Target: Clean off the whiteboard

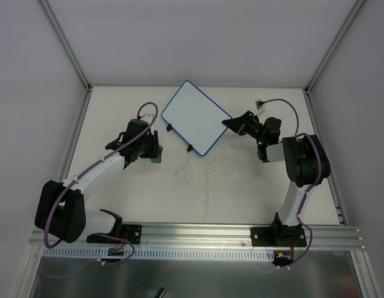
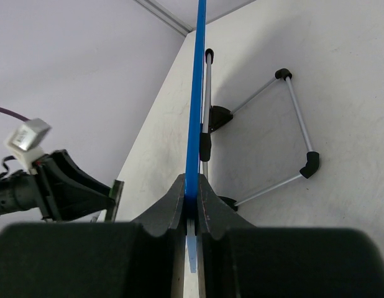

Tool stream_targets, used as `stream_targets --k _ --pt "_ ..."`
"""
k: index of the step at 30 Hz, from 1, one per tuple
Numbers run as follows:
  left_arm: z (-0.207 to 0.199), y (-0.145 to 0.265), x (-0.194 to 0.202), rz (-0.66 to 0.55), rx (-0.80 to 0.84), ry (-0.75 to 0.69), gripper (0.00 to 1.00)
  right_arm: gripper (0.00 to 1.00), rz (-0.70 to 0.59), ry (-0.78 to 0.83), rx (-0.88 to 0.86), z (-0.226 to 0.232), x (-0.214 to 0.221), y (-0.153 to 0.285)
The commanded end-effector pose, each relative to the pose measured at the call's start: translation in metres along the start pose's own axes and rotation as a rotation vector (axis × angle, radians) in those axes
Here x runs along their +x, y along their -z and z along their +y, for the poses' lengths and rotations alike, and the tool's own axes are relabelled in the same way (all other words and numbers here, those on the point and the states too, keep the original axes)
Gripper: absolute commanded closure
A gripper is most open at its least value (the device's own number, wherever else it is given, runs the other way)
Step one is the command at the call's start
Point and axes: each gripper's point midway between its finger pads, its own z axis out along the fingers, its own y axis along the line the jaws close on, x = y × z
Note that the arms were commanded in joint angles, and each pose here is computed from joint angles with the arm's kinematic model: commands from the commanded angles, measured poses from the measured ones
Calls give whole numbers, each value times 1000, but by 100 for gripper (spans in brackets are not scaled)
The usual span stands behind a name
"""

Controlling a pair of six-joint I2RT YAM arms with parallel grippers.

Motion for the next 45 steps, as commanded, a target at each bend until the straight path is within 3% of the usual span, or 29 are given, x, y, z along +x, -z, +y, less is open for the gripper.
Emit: stream_targets --k 1,6,11,13,20,22,31,34,45 --pt "13 -2 37 131 -22 76 100 100 -63 187 -229 58 -22 -4" --pt "40 -10 55 195 -138 85 100 100 -60 187 -231 57 -22 -4" --pt "53 -19 72 258 -185 102 94 100 -59 184 -232 57 -22 -5" --pt "57 -22 77 275 -199 100 79 100 -59 185 -233 57 -22 -5" --pt "67 -30 84 311 -238 105 51 100 -59 186 -232 57 -22 -5" --pt "67 -32 85 317 -242 110 32 100 -60 188 -233 58 -22 -5" --pt "71 -28 82 294 -265 117 23 98 -60 189 -231 57 -22 -5" --pt "71 -23 78 268 -268 121 21 89 -62 193 -232 57 -22 -5" --pt "66 7 52 113 -252 144 20 76 -64 194 -230 57 -23 -5"
